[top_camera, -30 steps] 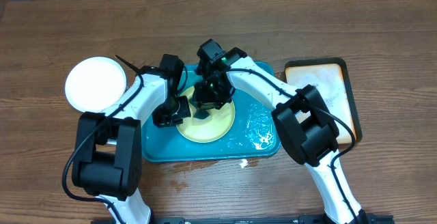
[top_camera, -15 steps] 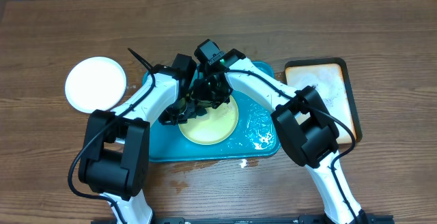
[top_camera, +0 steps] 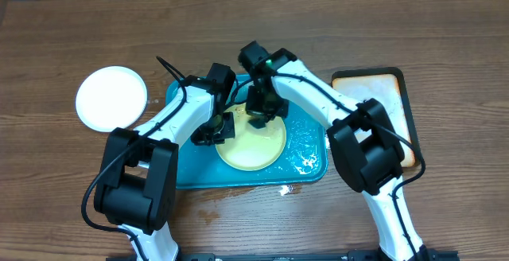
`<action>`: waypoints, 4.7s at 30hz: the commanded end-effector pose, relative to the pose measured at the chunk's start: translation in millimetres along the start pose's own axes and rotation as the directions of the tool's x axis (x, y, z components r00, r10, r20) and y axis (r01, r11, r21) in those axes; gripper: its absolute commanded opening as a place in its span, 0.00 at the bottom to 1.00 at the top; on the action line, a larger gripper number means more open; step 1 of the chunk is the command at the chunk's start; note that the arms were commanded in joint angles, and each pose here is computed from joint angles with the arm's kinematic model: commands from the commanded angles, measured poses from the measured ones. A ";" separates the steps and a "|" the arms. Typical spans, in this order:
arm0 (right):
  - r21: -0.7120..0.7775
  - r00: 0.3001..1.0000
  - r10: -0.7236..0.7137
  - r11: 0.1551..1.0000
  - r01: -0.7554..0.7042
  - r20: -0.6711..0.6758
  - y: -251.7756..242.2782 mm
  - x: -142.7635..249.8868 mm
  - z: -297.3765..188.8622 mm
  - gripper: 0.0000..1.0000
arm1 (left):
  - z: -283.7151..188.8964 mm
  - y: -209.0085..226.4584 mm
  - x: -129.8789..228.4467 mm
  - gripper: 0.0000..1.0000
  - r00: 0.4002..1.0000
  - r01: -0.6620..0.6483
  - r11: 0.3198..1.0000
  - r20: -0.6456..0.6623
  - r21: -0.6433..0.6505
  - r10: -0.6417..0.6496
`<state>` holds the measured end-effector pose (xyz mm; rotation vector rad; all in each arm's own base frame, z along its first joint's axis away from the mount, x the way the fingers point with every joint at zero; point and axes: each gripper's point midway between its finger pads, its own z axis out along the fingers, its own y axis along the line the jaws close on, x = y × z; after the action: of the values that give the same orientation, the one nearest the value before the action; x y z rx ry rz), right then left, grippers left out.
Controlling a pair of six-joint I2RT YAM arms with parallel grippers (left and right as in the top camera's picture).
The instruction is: Clean dirty plates on tray and stack at the side
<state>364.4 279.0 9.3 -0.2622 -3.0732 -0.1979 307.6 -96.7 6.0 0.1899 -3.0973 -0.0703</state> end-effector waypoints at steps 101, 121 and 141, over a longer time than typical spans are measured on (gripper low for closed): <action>-0.309 0.953 -0.294 0.902 0.303 0.077 84.7 -1.5 1.3 0.04 | 12.3 -16.1 -9.3 0.04 0.998 0.055 0.995 -0.034 0.086 -0.052; -0.063 0.999 0.039 0.997 -0.038 0.018 -36.8 -51.3 17.2 0.04 | 0.8 -16.4 -23.5 0.04 0.993 0.117 0.992 0.016 0.055 -0.118; -0.080 0.997 -0.063 0.995 0.066 0.040 -58.2 -62.8 -48.9 0.04 | 0.6 -14.9 -29.4 0.04 0.988 0.146 0.988 0.041 0.050 -0.148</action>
<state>391.5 226.1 14.1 -0.2469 -2.9511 -0.3980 340.0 -129.1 13.4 0.3465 -3.1385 0.1438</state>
